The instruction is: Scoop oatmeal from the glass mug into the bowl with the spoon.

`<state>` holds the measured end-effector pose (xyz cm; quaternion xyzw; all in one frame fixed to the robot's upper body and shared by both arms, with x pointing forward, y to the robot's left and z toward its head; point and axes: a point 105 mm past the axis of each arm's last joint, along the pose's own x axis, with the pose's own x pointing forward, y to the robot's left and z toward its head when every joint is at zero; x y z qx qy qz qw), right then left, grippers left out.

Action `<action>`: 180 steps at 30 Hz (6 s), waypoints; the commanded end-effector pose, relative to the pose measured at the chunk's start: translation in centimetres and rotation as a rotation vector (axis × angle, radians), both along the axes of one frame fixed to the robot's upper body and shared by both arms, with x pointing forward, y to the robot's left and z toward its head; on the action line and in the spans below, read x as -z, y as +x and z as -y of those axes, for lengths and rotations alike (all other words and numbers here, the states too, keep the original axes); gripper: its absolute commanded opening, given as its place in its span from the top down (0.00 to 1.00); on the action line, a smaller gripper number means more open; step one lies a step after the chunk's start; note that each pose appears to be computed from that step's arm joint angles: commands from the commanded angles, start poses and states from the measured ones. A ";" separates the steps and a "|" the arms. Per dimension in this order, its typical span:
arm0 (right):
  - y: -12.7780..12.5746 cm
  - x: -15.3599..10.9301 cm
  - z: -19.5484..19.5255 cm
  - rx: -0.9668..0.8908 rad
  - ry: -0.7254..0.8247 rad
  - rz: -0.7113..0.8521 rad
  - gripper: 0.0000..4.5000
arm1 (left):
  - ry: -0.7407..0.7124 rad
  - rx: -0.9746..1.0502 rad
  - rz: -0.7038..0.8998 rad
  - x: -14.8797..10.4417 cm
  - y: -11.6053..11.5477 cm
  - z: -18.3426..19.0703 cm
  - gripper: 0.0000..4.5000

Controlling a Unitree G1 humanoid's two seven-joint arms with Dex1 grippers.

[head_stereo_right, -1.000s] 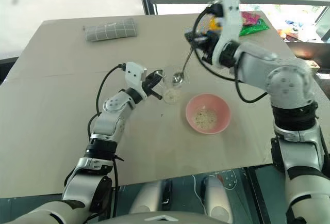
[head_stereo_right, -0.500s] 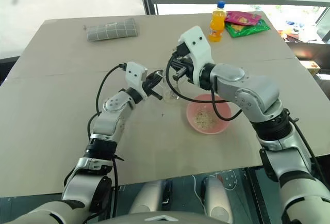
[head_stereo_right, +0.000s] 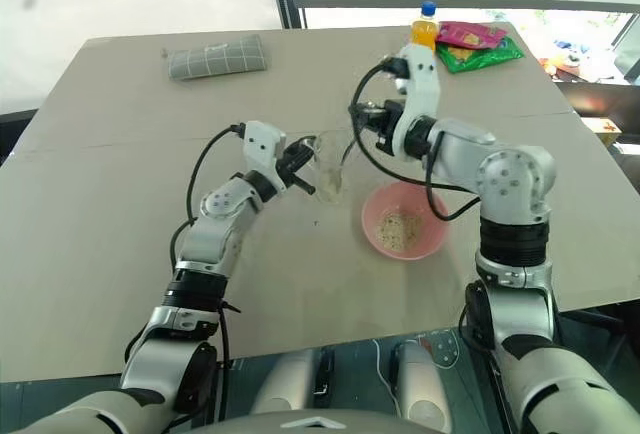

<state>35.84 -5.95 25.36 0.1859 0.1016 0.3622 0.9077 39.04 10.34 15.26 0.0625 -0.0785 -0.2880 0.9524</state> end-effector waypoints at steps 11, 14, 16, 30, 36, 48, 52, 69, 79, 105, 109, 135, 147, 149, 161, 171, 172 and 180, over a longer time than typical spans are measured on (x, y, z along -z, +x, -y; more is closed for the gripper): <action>-0.3 -4.0 4.7 0.088 0.143 0.018 1.00 | -0.042 0.057 0.043 -0.6 -0.6 2.0 0.99; -0.7 -4.7 4.7 0.089 0.130 0.047 1.00 | -0.039 0.060 0.039 -0.5 -0.5 2.1 0.99; -1.1 -5.4 4.5 0.083 0.115 0.073 1.00 | -0.038 0.062 0.037 -0.4 -0.5 2.2 0.99; -2.0 -6.7 4.7 0.055 0.081 0.122 1.00 | -0.044 0.069 0.025 -0.1 -0.2 2.8 0.99; -1.7 -5.7 6.1 0.095 0.179 0.045 1.00 | -0.086 0.058 0.013 -0.2 -0.1 2.7 0.99; -1.6 -2.7 9.4 0.221 0.450 -0.142 1.00 | -0.159 0.081 -0.018 -0.1 -0.2 3.2 0.99; -1.7 -1.8 10.2 0.260 0.544 -0.206 1.00 | -0.158 0.087 -0.022 0.0 -0.2 3.3 0.99; -2.3 0.0 9.8 0.279 0.666 -0.304 1.00 | -0.147 0.109 -0.009 -0.2 -0.1 4.0 0.99; -3.0 -0.6 10.1 0.269 0.701 -0.266 1.00 | -0.126 0.111 -0.013 0.1 0.0 3.8 0.99; -7.1 0.1 12.8 0.454 0.767 -0.200 1.00 | -0.086 0.171 -0.057 1.1 2.1 5.6 0.99; -7.8 0.3 13.2 0.491 0.776 -0.197 1.00 | -0.078 0.183 -0.061 1.2 2.3 5.9 0.99; -9.8 2.7 13.0 0.528 0.532 -0.213 1.00 | -0.059 0.226 -0.068 1.1 2.9 6.9 0.99; -7.9 2.3 12.7 0.465 0.102 -0.162 1.00 | -0.067 0.172 -0.061 1.4 2.8 5.4 0.99; -7.4 1.2 12.0 0.433 -0.013 -0.101 1.00 | -0.069 0.163 -0.060 1.4 2.8 5.2 0.99; -6.8 0.3 8.0 0.170 -0.540 0.127 1.00 | -0.080 0.132 -0.058 1.6 2.5 4.7 0.99; -6.5 -0.4 7.0 0.103 -0.570 0.210 1.00 | -0.067 0.130 -0.052 1.6 2.5 4.7 0.99; -6.4 -0.6 7.1 0.106 -0.564 0.211 1.00 | -0.062 0.132 -0.050 1.6 2.4 4.7 0.99; -6.1 -3.3 8.8 0.175 -0.304 0.169 1.00 | -0.052 0.128 -0.048 1.7 2.4 4.5 0.99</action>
